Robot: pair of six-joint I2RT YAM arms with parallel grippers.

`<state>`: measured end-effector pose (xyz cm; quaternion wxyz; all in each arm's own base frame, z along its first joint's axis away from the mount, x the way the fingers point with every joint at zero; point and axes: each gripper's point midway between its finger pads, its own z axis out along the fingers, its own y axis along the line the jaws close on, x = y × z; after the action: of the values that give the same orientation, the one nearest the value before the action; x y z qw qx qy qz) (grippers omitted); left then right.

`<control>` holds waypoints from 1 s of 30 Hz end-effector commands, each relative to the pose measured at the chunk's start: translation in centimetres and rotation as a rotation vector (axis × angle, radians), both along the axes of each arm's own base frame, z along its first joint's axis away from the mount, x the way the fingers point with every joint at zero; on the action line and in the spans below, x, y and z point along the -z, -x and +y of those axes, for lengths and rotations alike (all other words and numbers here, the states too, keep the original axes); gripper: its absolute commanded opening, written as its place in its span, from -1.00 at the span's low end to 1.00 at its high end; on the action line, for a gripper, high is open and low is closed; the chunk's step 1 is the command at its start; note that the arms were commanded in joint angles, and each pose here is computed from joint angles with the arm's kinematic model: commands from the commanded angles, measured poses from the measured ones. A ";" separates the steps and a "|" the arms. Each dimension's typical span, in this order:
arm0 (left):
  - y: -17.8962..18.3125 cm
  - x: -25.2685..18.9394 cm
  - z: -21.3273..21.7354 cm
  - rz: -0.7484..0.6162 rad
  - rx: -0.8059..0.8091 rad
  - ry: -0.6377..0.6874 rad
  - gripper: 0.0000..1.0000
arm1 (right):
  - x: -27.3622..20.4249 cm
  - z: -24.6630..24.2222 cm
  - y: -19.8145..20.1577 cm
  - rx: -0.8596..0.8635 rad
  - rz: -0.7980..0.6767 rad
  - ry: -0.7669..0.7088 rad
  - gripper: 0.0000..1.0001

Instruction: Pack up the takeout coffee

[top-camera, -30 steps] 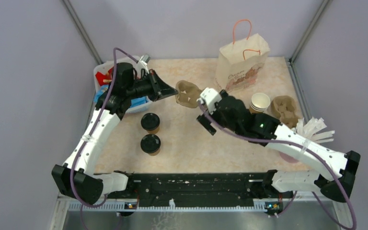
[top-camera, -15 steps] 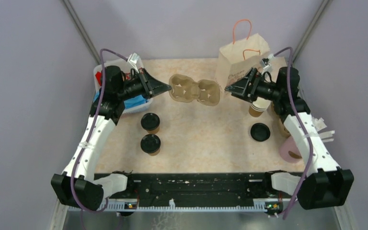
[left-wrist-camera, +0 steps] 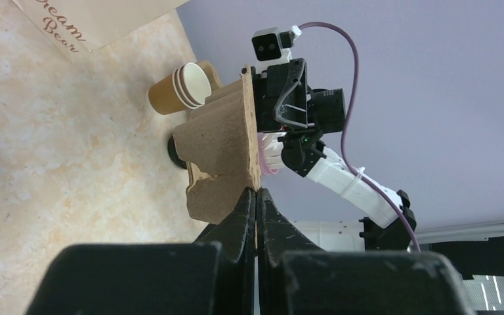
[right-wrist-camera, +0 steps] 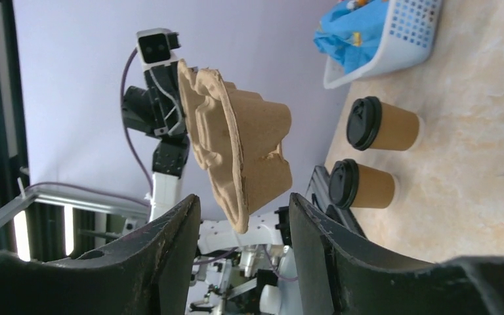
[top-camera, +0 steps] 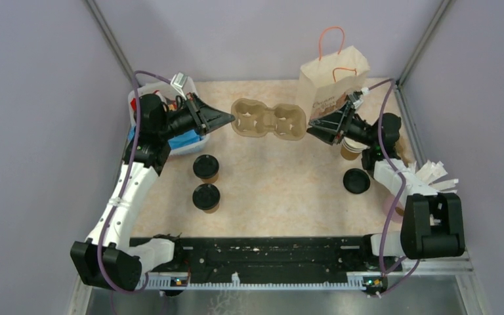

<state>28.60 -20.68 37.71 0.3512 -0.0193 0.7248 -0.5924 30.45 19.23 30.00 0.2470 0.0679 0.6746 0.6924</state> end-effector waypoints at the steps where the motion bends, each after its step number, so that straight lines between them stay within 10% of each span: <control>1: 0.8 -2.1 0.0 -0.087 0.024 0.047 -1.00 | -3.5 0.0 1.4 -0.052 -0.152 -0.070 0.04; 30: 0.4 -1.7 -0.4 -0.073 0.068 0.066 -1.00 | -4.3 1.5 1.0 -0.086 -0.160 -0.139 -0.92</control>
<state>28.27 -21.02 38.36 0.3409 -0.0095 0.7069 -0.6196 29.84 20.35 32.55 0.2349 0.0371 0.6237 0.7446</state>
